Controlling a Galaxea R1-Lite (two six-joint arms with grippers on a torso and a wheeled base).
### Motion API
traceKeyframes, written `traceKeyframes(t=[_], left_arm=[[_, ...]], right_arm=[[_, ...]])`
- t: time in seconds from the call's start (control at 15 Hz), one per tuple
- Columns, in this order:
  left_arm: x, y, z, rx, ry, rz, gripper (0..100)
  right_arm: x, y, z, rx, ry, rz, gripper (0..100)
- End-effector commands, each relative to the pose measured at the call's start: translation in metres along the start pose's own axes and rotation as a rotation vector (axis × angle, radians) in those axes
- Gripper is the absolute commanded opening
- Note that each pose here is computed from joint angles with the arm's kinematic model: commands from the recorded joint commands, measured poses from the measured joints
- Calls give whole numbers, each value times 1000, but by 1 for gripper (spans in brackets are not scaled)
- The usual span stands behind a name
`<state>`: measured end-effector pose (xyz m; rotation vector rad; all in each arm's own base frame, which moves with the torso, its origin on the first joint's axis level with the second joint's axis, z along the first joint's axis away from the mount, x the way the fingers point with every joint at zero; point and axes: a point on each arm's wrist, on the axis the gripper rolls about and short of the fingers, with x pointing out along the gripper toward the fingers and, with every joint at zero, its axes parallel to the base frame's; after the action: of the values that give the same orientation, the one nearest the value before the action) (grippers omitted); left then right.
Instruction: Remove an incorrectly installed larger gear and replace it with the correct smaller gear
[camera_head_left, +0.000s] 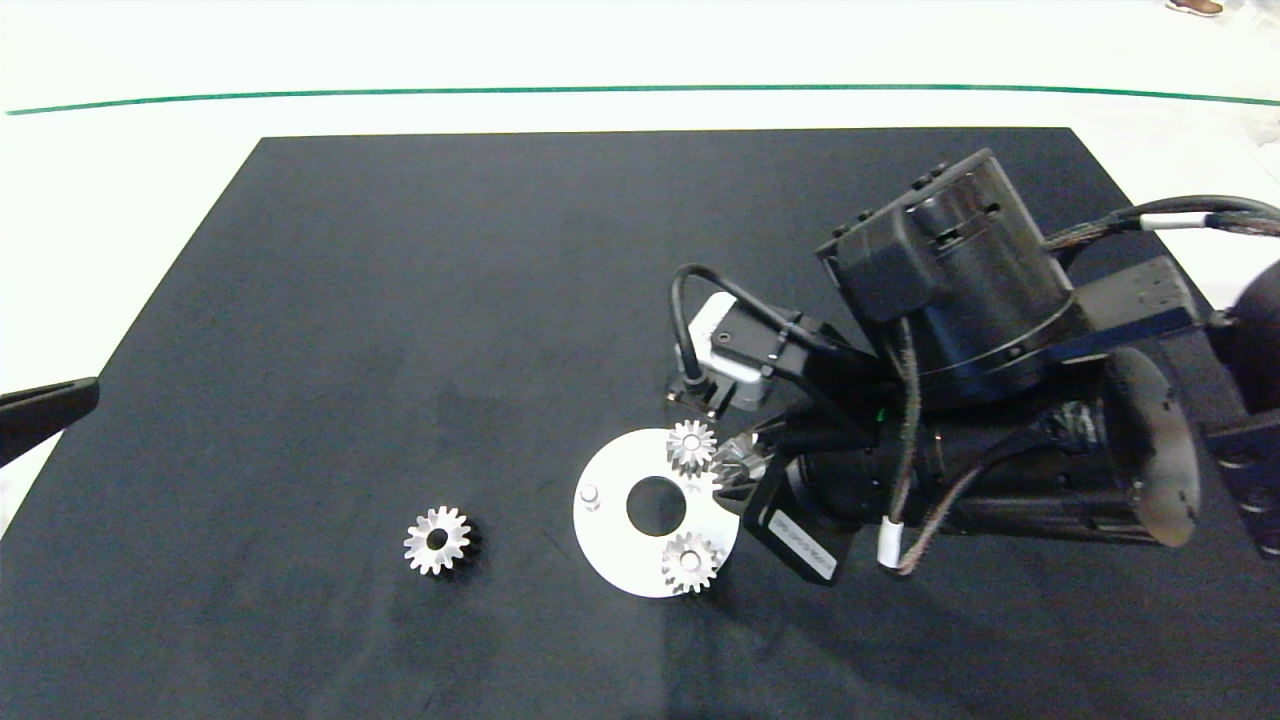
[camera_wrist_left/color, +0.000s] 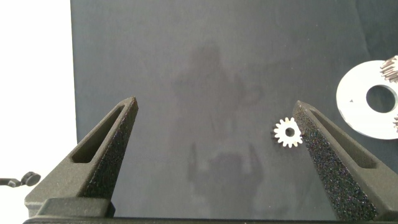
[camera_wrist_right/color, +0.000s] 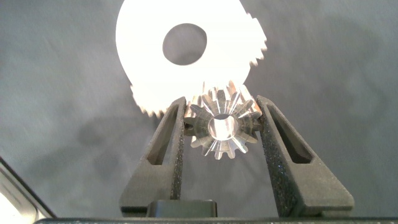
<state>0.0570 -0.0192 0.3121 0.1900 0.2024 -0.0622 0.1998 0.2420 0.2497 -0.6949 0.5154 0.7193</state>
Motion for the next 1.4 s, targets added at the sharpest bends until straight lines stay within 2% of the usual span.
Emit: traceKeyframes(t=[0.07, 0.33, 0.67, 1.07, 1.4], left_arm=[[-1, 0, 0, 2, 1, 3, 100], [0, 0, -1, 3, 4, 2, 100], [0, 0, -1, 3, 3, 1, 100], [-1, 0, -1, 7, 3, 1, 100], [0, 0, -1, 7, 5, 2, 100]], right_arm=[[35, 18, 15, -25, 23, 36, 25], [47, 21, 32, -18, -2, 39, 25], [42, 28, 53, -43, 2, 66, 25], [58, 34, 65, -45, 42, 84, 25], [79, 43, 59, -68, 123, 108, 25]])
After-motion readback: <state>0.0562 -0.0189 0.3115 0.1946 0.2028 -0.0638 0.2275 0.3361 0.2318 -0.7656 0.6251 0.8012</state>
